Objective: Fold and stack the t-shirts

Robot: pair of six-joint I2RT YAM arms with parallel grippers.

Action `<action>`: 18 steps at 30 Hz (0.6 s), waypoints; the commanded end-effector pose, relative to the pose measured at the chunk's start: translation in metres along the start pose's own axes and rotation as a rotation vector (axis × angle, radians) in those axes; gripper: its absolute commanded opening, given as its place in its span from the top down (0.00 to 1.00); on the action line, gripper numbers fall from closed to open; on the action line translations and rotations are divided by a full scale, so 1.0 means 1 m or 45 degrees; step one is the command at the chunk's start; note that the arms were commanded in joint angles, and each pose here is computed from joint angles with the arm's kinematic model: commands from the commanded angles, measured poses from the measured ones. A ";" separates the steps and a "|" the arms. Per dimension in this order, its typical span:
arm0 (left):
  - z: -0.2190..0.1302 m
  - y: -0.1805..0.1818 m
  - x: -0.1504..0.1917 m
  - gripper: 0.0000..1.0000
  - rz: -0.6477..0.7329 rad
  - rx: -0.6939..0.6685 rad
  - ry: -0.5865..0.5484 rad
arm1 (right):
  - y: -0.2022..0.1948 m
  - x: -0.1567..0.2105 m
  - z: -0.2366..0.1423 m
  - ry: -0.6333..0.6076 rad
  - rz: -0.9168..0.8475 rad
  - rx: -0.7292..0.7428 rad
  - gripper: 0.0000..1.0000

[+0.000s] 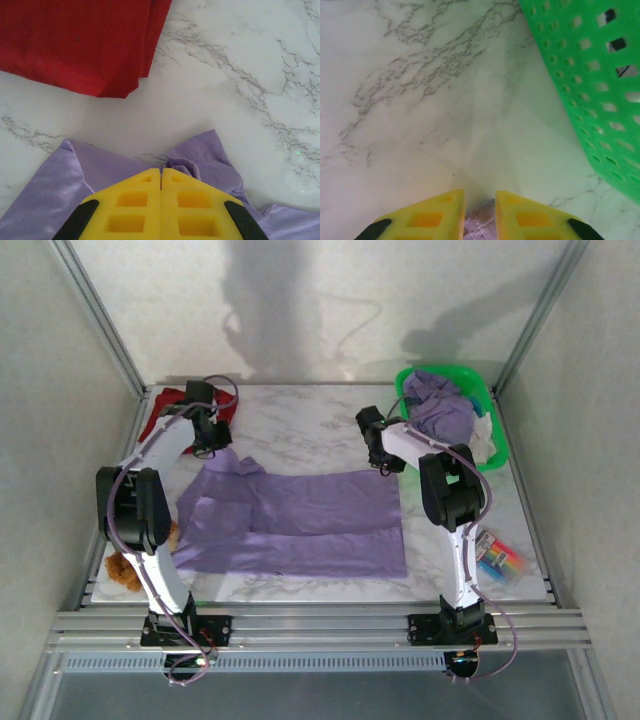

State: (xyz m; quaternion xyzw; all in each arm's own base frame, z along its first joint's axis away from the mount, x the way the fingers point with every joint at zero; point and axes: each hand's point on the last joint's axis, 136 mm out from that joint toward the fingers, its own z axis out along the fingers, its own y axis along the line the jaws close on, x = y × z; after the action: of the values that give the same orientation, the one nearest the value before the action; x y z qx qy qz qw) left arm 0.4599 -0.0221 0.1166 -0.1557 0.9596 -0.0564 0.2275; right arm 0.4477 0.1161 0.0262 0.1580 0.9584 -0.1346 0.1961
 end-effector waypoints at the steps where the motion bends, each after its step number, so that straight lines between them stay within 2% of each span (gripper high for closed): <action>1: -0.015 0.003 0.000 1.00 0.015 0.005 -0.006 | -0.011 0.028 0.015 0.109 0.024 0.035 0.80; 9: -0.014 0.003 0.001 1.00 0.011 0.007 -0.005 | -0.026 0.043 0.010 0.148 0.051 0.084 0.73; 12: -0.015 0.003 0.000 1.00 0.009 0.012 -0.006 | -0.029 0.044 0.009 0.148 0.054 0.094 0.73; 18: -0.015 0.003 0.001 1.00 0.009 0.011 -0.006 | -0.030 0.048 0.008 0.154 0.092 0.089 0.79</action>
State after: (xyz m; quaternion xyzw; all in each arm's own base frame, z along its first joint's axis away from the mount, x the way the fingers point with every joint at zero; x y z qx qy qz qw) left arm 0.4591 -0.0221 0.1162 -0.1541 0.9603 -0.0558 0.2259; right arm 0.4330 0.1090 0.0260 0.1949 0.9504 -0.1308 0.2040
